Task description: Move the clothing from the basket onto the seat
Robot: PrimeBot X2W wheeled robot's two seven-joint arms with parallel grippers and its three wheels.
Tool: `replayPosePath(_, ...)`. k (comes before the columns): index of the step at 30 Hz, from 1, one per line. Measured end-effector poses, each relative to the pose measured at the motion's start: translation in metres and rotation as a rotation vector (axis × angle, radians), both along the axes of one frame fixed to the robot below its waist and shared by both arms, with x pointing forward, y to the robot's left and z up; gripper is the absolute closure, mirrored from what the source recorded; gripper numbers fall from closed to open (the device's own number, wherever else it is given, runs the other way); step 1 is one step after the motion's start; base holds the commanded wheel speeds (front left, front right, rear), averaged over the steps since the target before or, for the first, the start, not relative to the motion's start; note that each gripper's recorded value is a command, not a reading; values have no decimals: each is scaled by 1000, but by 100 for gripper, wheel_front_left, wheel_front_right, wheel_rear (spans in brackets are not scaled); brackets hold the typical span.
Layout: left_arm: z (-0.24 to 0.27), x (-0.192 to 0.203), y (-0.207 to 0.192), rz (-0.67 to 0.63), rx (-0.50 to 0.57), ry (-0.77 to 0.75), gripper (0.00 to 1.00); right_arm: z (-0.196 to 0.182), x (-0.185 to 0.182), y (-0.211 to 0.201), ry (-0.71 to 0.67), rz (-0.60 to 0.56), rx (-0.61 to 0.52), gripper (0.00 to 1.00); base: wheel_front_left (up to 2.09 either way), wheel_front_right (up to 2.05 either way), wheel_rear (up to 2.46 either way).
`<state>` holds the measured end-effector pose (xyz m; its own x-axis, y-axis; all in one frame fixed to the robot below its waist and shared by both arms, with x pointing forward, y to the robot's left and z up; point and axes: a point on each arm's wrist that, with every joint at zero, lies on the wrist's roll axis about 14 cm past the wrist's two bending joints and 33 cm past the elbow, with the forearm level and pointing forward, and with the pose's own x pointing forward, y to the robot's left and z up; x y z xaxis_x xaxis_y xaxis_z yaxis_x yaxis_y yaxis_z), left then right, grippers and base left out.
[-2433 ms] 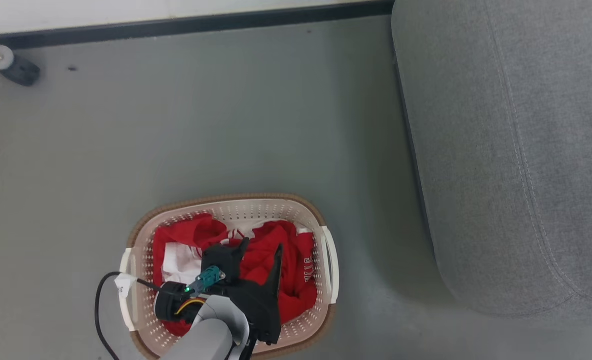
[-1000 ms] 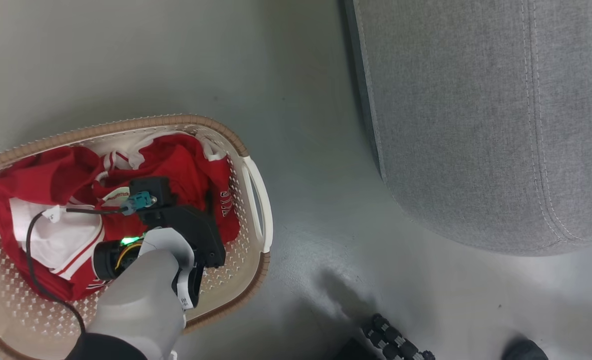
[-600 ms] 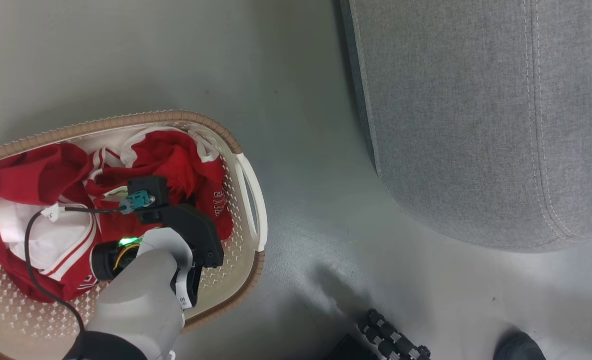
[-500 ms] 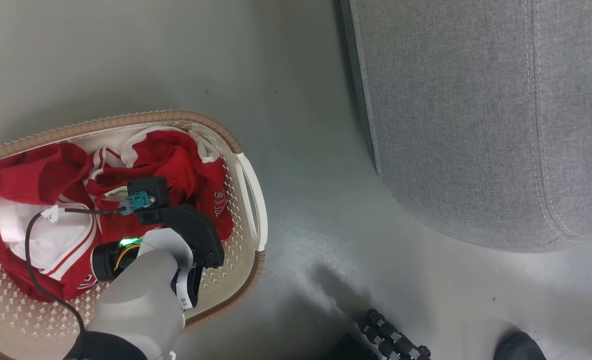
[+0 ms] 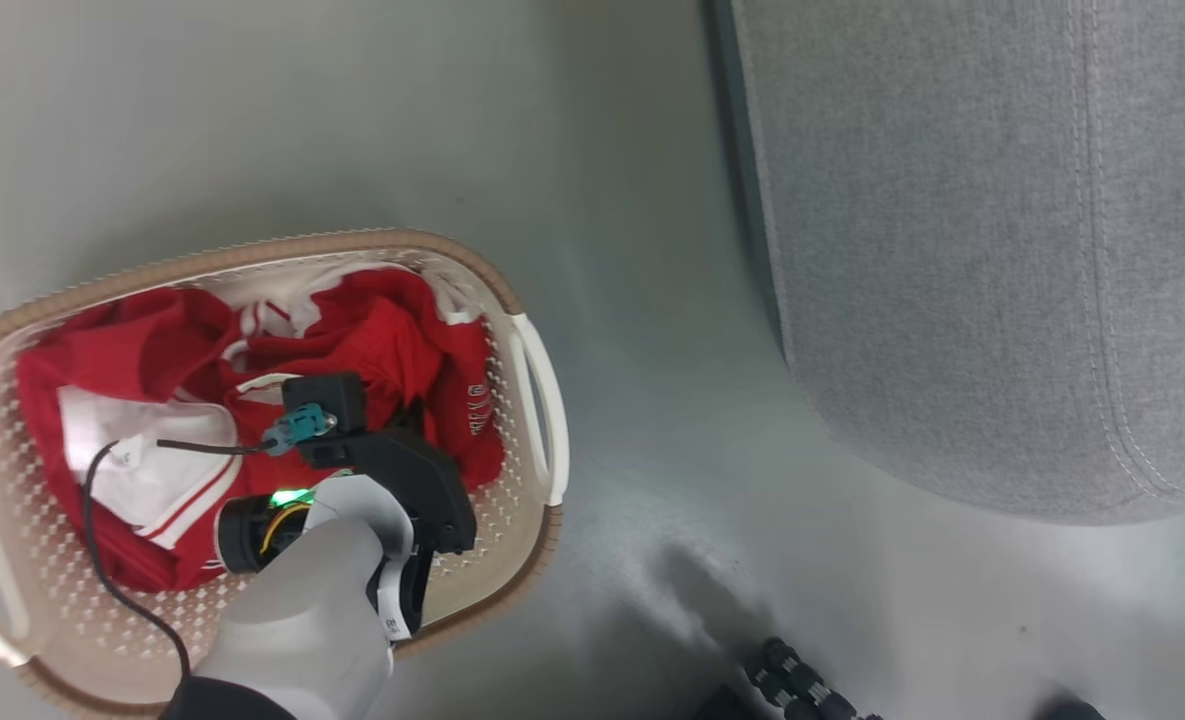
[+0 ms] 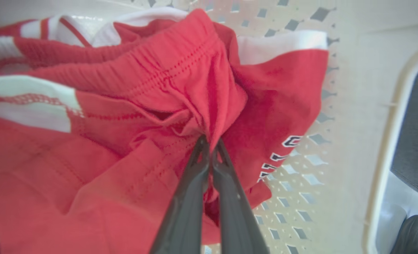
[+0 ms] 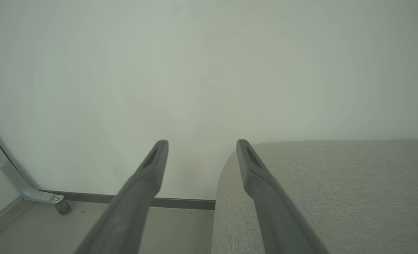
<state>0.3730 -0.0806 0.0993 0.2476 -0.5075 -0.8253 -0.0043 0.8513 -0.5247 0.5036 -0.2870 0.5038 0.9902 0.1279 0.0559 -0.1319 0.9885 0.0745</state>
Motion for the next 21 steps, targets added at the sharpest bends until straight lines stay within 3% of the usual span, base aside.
replayPosePath(21, 74, 13, 27, 32, -10, -148, 100, 2, -10, 9, -3, 22, 61, 0, 0, 0, 0)
